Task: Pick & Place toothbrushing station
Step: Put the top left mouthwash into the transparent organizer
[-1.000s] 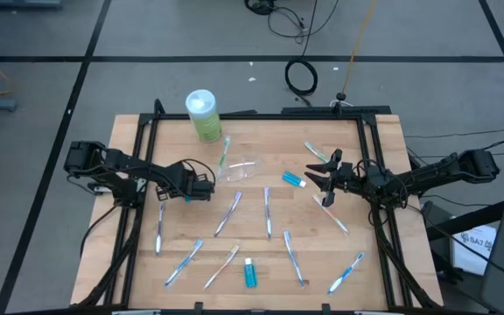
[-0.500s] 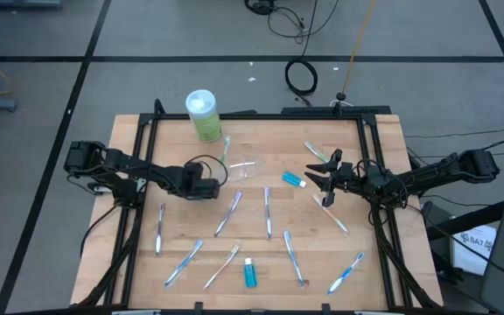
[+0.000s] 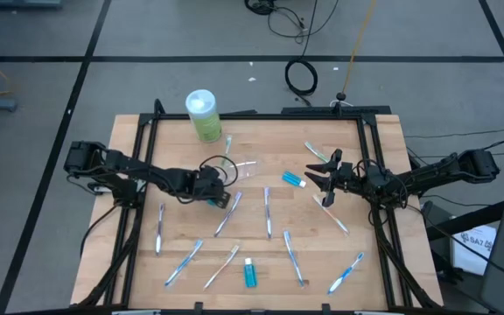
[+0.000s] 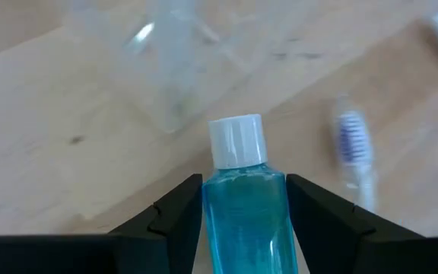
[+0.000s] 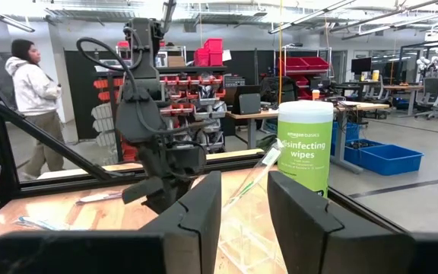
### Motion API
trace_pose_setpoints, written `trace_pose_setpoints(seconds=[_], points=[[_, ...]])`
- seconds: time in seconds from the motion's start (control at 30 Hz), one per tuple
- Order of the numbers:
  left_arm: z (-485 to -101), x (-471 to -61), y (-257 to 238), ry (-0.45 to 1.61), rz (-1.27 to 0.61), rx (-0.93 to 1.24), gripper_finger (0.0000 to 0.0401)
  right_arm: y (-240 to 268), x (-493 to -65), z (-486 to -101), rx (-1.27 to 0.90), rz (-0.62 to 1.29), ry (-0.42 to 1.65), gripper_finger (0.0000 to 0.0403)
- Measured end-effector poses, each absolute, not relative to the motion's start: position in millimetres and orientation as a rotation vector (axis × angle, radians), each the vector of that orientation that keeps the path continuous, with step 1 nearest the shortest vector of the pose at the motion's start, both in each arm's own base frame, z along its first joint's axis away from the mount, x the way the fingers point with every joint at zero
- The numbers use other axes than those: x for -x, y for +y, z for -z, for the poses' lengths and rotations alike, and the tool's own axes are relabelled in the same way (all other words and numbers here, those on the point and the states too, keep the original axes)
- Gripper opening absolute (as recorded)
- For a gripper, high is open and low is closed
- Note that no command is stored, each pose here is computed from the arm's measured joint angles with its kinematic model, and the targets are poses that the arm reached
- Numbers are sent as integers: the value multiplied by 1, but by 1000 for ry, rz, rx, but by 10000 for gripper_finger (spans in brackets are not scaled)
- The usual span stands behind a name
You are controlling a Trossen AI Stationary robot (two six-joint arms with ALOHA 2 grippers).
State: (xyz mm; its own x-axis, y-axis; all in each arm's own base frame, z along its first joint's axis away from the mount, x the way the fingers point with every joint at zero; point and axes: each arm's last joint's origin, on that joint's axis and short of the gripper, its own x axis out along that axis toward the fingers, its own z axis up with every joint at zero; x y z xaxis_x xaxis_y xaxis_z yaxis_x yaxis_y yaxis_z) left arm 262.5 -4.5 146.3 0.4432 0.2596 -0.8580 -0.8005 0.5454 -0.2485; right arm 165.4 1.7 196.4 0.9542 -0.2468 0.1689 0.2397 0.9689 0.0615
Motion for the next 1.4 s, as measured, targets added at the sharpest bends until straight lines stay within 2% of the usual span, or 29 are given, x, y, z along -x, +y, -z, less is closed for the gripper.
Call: trace_pose_setpoints(seconds=[0.23,0.43,0.6,0.73,0.87,1.17,1.4], points=[[-156,-278,-14,722,-596,719,186,2,-165,-196,-41,247,-177,100],[-175,-295,-15,475,-507,633,186,2,-165,-196,-41,247,-177,100],[-193,-304,-11,274,-532,426,186,2,-165,-196,-41,247,-177,100],[-203,-305,-6,185,-668,246,186,2,-165,-196,-41,247,-177,100],[-204,-303,5,164,-798,183,186,2,-165,-196,-41,247,-177,100],[-193,-304,24,246,-821,162,186,2,-165,-196,-41,247,-177,100],[-159,-316,30,344,-827,74,186,2,-165,-197,-42,247,-182,100]])
